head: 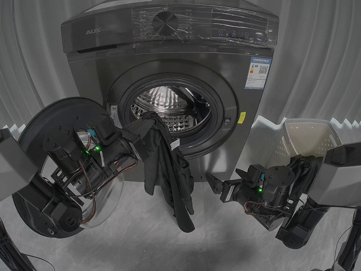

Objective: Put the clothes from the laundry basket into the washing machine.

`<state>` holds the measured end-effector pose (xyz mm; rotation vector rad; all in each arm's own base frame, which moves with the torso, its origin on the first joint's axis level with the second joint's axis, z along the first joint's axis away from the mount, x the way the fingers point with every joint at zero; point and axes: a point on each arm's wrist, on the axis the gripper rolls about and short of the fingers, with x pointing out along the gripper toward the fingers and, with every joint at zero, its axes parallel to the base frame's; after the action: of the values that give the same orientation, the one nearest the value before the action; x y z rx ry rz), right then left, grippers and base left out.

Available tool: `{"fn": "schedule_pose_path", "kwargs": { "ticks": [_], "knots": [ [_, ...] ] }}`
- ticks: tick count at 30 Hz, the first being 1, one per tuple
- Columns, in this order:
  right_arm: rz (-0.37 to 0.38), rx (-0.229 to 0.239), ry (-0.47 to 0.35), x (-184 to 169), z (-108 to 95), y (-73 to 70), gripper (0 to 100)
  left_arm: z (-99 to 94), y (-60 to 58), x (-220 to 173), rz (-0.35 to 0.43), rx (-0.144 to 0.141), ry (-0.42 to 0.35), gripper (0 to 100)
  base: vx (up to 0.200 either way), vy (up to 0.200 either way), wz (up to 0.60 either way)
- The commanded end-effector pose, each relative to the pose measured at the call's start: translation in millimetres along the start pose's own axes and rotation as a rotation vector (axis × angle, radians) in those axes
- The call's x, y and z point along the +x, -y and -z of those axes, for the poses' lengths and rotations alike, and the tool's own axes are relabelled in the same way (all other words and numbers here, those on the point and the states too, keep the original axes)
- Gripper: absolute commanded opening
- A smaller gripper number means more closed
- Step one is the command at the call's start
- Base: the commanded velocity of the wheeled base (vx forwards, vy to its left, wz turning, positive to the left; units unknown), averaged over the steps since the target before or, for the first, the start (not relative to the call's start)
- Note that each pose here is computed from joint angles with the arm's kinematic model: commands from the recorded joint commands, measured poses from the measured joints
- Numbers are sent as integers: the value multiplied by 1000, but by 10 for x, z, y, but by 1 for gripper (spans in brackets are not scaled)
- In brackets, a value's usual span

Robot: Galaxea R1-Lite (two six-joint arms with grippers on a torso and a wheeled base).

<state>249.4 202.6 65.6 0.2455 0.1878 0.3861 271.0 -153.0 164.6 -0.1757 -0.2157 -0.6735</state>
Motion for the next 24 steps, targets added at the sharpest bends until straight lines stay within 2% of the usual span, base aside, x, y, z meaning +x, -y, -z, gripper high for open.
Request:
{"fn": "schedule_pose_path", "kwargs": {
  "ticks": [1, 2, 4, 9, 13, 14, 17, 19, 21, 24],
  "knots": [
    [-58, 75, 11, -34, -37, -151, 100, -12, 3, 0, 1, 0, 4, 0, 0, 0, 0],
    [-64, 113, 11, -22, -37, -199, 100, -12, 3, 0, 1, 0, 4, 0, 0, 0, 0],
    [-59, 139, 16, -12, -28, -245, 100, -13, 3, 0, 2, 0, 5, 0, 0, 0, 0],
    [-46, 129, -4, 7, 20, -241, 100, -24, 8, 12, 4, 1, 11, 0, 0, 0, 0],
    [-33, 96, -40, 36, 120, -219, 100, -22, 12, 12, 5, 0, 10, 0, 0, 0, 0],
    [-29, 58, -60, 91, 204, -207, 100, -21, 17, 13, 7, 0, 9, 0, 0, 0, 0],
    [-37, 21, -93, 122, 307, -195, 100, -22, 26, 14, 8, -1, 11, 0, 0, 0, 0],
    [-51, 8, -107, 130, 338, -191, 100, -20, 26, 14, 8, -1, 9, 0, 0, 0, 0],
    [-113, -21, -146, 144, 371, -198, 100, -39, 28, 20, 9, 0, 17, 0, 0, 0, 0],
    [-143, -26, -179, 179, 384, -194, 100, -57, 30, 18, 10, -4, 23, 0, 0, 0, 0]
  ]
}}
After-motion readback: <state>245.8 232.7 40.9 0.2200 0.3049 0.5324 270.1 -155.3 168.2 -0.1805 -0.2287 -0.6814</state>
